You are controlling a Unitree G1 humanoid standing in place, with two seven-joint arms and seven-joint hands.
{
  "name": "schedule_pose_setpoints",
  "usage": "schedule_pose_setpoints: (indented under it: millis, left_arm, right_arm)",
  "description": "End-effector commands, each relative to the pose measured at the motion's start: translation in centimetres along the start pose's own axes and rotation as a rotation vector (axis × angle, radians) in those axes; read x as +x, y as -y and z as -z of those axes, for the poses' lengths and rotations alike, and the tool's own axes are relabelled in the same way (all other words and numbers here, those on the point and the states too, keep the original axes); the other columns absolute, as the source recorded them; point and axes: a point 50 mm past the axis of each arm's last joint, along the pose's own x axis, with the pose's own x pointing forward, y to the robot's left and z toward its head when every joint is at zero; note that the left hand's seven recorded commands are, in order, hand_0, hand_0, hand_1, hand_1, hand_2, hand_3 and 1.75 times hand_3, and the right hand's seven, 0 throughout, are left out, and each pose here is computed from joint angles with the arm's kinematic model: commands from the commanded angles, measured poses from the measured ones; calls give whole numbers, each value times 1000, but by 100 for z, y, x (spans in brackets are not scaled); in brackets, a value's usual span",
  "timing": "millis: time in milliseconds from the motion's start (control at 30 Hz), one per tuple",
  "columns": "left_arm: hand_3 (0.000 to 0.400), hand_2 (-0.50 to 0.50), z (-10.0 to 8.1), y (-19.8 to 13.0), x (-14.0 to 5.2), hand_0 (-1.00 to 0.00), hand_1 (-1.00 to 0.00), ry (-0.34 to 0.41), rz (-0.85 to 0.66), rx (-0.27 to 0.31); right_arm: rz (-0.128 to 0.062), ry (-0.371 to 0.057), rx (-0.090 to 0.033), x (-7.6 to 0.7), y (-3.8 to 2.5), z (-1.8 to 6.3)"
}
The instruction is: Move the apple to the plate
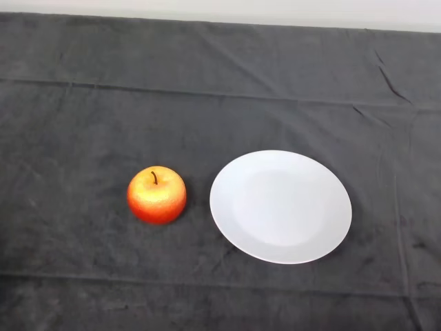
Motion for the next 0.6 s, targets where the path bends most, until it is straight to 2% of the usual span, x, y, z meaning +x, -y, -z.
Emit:
schedule_pose_setpoints:
  millis: [33,200,600]
  left_arm:
    - [0,0,-44,-101,42,0,0,34,21,27]
    - [0,0,-177,59,132,0,0,85,50,35]
    - [0,0,-609,408,150,0,0,227,153,21]
  right_arm:
    - [1,-271,-54,-436,75,493]
    - [1,-271,-54,-436,75,493]
    - [1,-271,-54,-434,75,493]
